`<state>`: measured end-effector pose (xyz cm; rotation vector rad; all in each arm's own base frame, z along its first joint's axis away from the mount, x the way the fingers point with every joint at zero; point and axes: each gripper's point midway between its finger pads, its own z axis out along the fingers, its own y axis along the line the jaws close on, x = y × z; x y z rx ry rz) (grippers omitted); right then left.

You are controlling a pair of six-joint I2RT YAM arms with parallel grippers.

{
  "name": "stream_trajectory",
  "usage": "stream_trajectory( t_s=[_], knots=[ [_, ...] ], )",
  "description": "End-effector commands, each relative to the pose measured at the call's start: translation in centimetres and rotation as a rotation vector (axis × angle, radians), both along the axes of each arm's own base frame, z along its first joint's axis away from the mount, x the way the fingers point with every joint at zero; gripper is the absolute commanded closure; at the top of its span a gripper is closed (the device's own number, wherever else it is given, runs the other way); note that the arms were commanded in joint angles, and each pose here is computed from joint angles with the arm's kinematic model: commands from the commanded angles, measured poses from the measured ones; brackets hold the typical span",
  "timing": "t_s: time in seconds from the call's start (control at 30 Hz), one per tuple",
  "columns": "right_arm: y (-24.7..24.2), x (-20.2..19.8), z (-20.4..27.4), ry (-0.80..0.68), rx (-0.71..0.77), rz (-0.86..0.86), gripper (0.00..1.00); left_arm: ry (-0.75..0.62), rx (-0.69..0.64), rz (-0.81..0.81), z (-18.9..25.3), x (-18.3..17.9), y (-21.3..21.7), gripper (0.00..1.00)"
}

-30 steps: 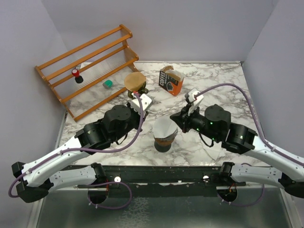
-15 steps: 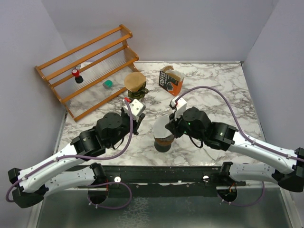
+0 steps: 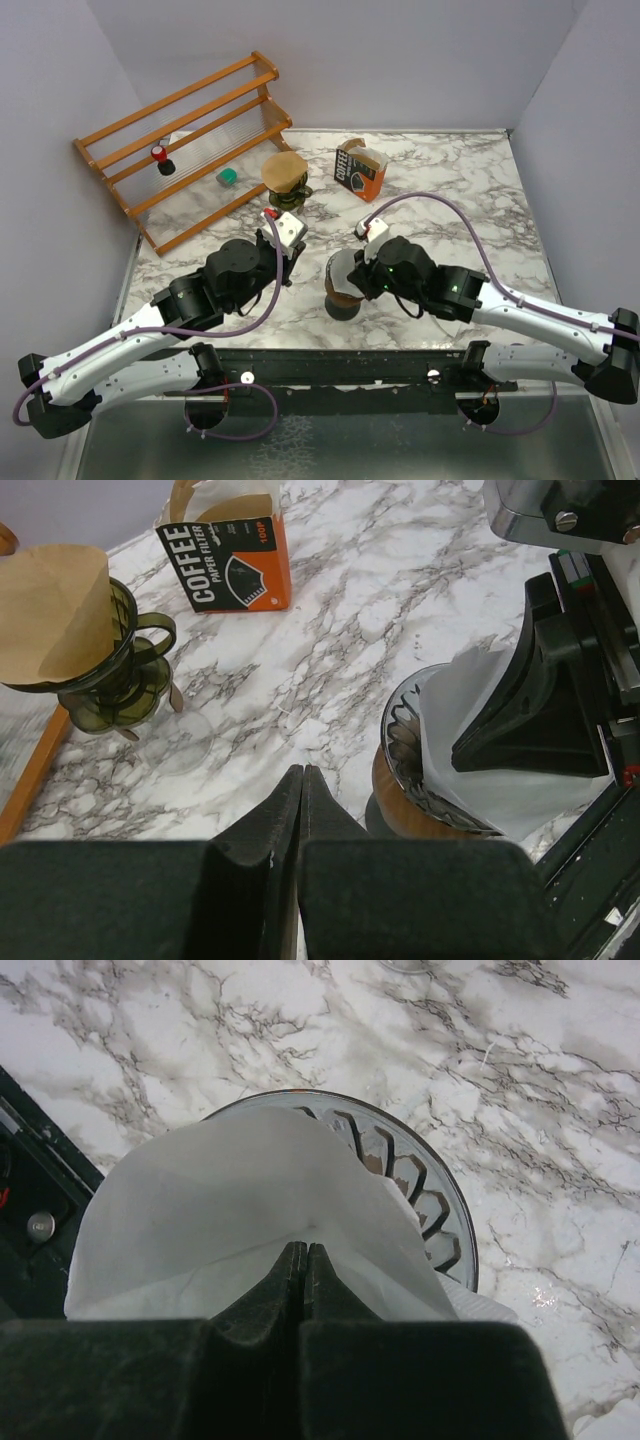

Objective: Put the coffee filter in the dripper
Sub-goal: Place the coffee filter in the coffee dripper.

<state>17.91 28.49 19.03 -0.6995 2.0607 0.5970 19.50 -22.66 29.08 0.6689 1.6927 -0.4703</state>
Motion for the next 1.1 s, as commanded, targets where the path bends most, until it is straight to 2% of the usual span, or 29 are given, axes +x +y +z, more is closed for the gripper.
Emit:
stream_trajectory(
  t_s=[0.0,0.27,0.83,1.07],
  knots=[
    [0.8,0.0,1.6,-0.009,0.042,0.011,0.99,-0.019,-0.017,0.009,0.5,0.1,0.1,1.0],
    [1.2,0.3,3.7,-0.02,-0.007,0.035,0.99,-0.018,-0.019,0.007,0.4,0.0,0.2,1.0],
    [1.1,-0.7,2.3,0.149,-0.252,0.075,1.0,-0.02,-0.025,-0.02,-0.3,-0.6,0.4,1.0],
    [0.6,-0.3,1.2,0.239,-0.341,-0.031,0.99,-0.015,-0.06,-0.044,-0.3,-1.2,0.3,1.0]
  ],
)
